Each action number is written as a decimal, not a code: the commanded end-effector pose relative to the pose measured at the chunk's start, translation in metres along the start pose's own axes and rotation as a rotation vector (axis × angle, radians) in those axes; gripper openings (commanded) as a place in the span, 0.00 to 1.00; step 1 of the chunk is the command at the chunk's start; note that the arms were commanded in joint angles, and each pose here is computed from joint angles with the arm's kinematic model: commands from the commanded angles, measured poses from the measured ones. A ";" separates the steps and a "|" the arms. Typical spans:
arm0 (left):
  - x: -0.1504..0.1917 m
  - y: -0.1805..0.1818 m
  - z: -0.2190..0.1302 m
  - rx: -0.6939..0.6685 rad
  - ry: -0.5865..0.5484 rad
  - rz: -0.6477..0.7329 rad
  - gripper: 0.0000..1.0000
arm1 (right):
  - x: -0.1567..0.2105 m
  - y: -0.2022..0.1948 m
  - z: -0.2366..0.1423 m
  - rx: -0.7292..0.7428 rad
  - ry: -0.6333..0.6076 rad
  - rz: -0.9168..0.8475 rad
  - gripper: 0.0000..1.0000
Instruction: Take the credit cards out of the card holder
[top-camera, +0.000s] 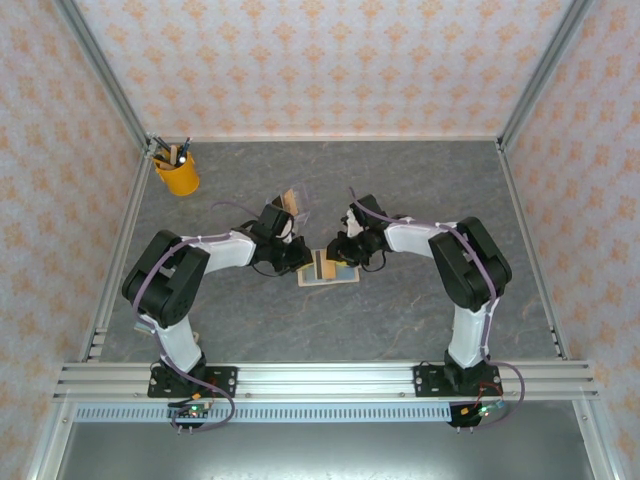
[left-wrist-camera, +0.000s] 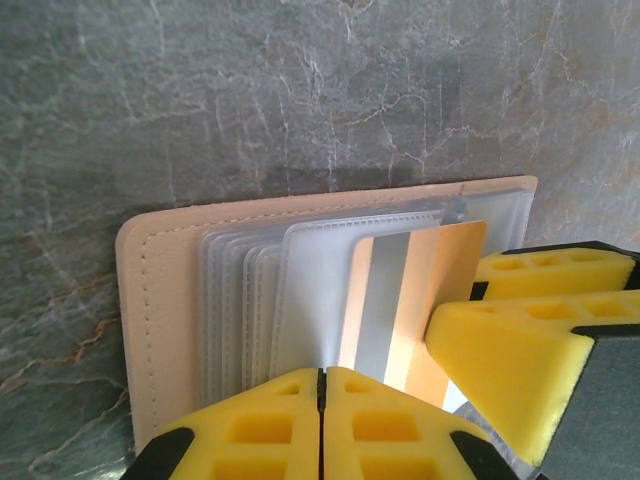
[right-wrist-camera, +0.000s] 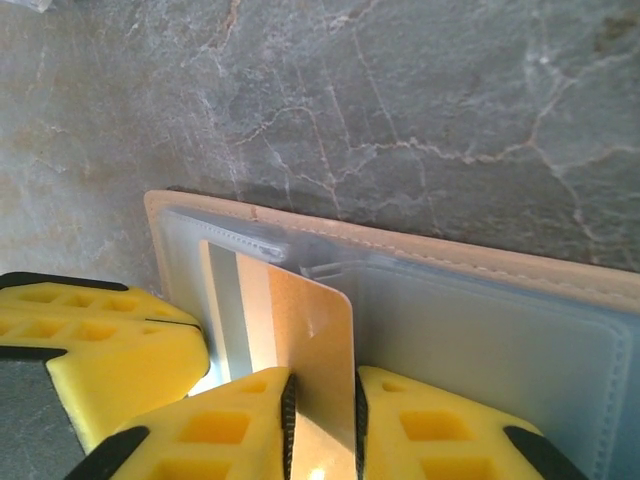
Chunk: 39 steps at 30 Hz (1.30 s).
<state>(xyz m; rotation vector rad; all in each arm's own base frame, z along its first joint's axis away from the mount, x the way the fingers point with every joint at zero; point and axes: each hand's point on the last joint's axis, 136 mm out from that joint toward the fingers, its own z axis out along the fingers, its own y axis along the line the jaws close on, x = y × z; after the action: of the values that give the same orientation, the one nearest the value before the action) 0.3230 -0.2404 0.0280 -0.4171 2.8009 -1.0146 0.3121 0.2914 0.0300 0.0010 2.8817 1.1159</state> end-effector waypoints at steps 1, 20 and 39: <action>0.014 0.043 0.008 -0.157 0.035 -0.055 0.07 | 0.004 0.001 0.007 -0.023 0.033 0.028 0.22; -0.003 -0.006 -0.023 -0.005 -0.035 0.013 0.21 | -0.014 -0.003 -0.073 0.074 -0.220 -0.050 0.00; -0.031 -0.125 -0.122 0.471 -0.169 0.081 0.67 | -0.040 0.131 -0.157 -0.589 -0.269 -0.146 0.00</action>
<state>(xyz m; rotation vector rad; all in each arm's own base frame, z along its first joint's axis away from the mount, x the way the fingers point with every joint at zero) 0.3459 -0.2395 0.1819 -0.3458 2.3801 -1.3747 0.3418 0.2715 0.2044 0.0045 2.3035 1.5913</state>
